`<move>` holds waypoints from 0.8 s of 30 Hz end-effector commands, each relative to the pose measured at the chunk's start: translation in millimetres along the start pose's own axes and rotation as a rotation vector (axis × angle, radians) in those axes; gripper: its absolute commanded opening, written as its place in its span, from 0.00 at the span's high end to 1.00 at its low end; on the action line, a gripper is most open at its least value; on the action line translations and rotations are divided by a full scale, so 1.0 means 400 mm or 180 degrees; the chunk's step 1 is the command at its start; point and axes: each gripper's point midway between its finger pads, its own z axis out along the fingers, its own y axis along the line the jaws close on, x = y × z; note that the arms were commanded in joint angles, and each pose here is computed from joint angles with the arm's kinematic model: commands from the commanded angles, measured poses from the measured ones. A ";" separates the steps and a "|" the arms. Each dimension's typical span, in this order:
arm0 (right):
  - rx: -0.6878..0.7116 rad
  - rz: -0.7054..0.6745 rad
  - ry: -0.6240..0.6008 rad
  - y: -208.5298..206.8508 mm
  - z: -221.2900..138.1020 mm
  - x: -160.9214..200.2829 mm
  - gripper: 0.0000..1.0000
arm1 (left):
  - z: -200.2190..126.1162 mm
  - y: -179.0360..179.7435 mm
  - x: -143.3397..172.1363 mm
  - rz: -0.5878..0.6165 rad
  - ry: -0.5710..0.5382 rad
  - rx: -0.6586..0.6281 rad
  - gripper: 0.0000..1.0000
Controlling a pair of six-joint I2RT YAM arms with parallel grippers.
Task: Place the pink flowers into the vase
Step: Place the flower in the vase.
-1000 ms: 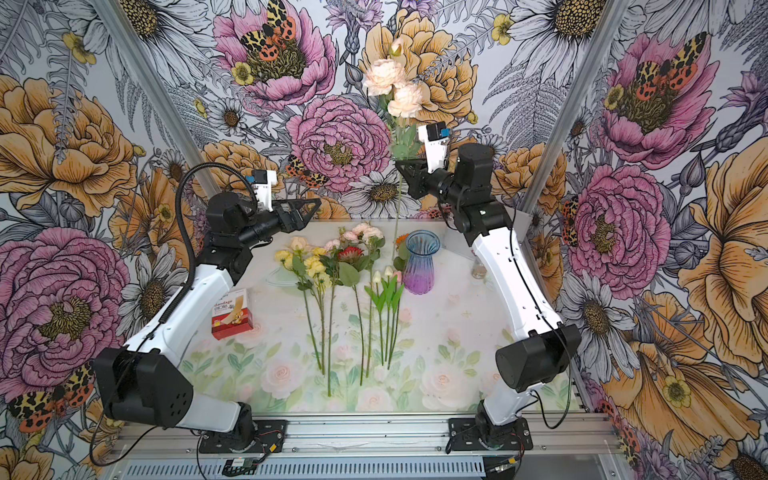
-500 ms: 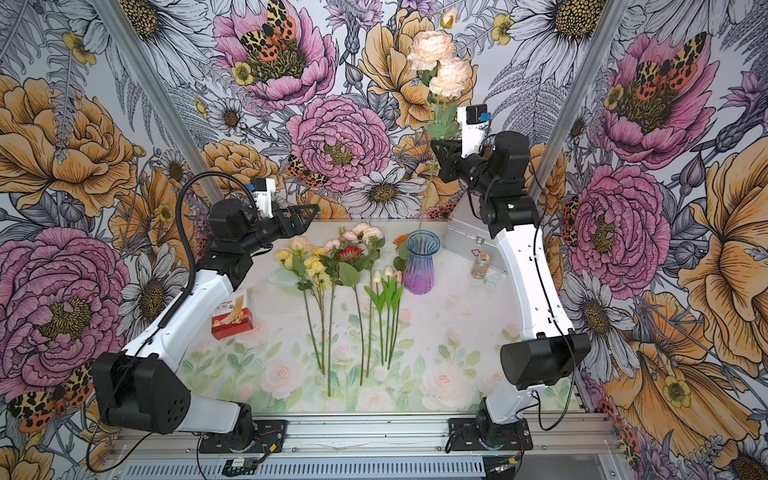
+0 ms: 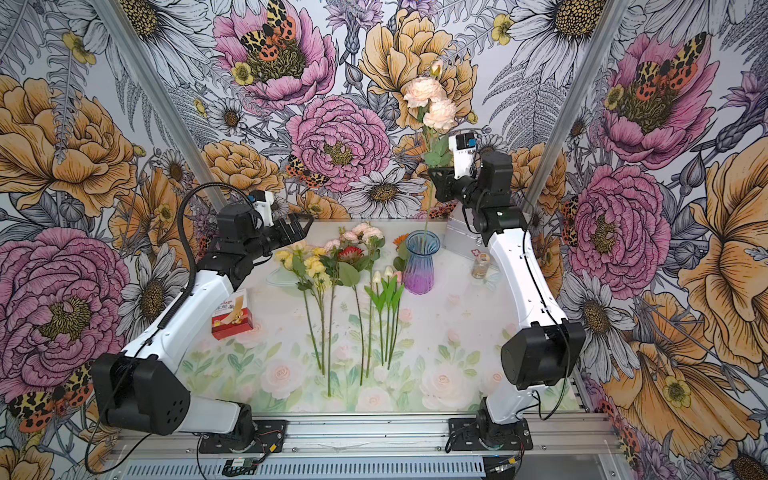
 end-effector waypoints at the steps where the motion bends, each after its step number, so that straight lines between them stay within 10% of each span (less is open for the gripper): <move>1: -0.0038 -0.0069 0.0035 0.017 0.011 0.038 1.00 | 0.000 0.041 0.018 -0.0034 0.0034 -0.0289 0.01; 24: 0.0030 0.0216 0.0537 -0.013 0.063 0.287 0.94 | 0.082 0.164 0.142 -0.0081 0.0554 -0.0970 0.01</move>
